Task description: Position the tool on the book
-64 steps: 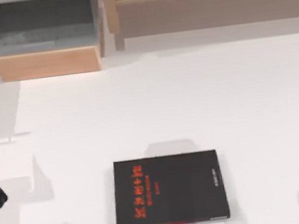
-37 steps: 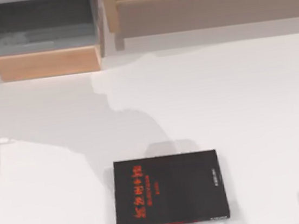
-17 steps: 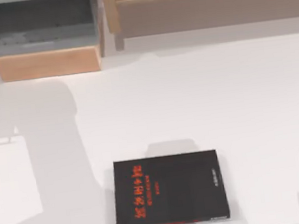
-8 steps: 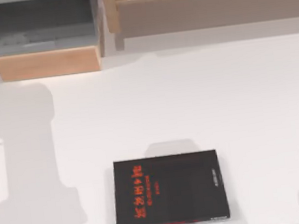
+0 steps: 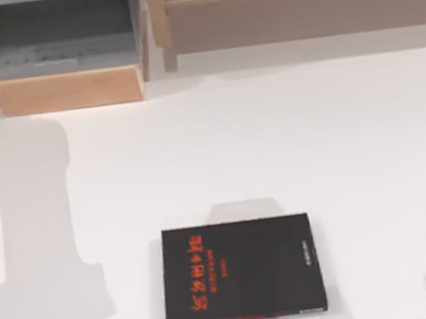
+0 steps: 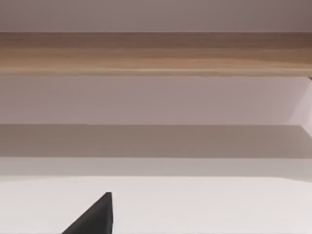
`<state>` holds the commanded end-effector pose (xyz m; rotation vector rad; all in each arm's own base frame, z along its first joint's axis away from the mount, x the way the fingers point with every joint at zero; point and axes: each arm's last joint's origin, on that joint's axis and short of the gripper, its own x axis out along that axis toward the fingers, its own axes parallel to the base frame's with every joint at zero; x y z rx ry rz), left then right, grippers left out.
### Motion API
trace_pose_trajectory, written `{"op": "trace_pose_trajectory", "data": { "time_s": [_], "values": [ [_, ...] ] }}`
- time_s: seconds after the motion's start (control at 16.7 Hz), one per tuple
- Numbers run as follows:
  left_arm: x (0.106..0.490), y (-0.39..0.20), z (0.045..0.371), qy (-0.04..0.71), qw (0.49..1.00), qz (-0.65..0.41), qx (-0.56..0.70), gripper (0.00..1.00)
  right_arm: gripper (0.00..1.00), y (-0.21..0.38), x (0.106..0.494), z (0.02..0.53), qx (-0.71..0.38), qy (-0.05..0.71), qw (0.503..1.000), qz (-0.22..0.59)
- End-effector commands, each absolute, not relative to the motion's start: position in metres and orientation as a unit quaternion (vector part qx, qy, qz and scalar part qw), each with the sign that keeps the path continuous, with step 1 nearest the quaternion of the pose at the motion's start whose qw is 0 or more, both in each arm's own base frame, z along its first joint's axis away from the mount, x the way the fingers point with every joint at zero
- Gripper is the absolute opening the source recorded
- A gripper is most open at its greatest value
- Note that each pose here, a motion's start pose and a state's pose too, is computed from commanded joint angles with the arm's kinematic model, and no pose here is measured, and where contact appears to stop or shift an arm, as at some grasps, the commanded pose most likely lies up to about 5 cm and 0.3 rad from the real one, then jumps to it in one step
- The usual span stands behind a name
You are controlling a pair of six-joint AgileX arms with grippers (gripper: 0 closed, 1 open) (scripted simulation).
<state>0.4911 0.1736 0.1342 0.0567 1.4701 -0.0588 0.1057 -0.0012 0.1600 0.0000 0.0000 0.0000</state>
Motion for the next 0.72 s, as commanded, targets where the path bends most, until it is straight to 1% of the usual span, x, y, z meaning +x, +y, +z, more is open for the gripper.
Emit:
{"op": "trace_pose_trajectory", "data": {
  "time_s": [0.66,0.72],
  "values": [
    [0.4911,0.1736,0.1342,0.67,0.741,-0.027,0.026,0.02,1.0,-0.0012,0.1057,0.16,0.0,0.0,1.0,0.0],
    [0.4911,0.1736,0.1342,0.67,0.741,-0.027,0.026,0.0,1.0,-0.0012,0.1057,0.16,0.0,0.0,1.0,0.0]
  ]
}}
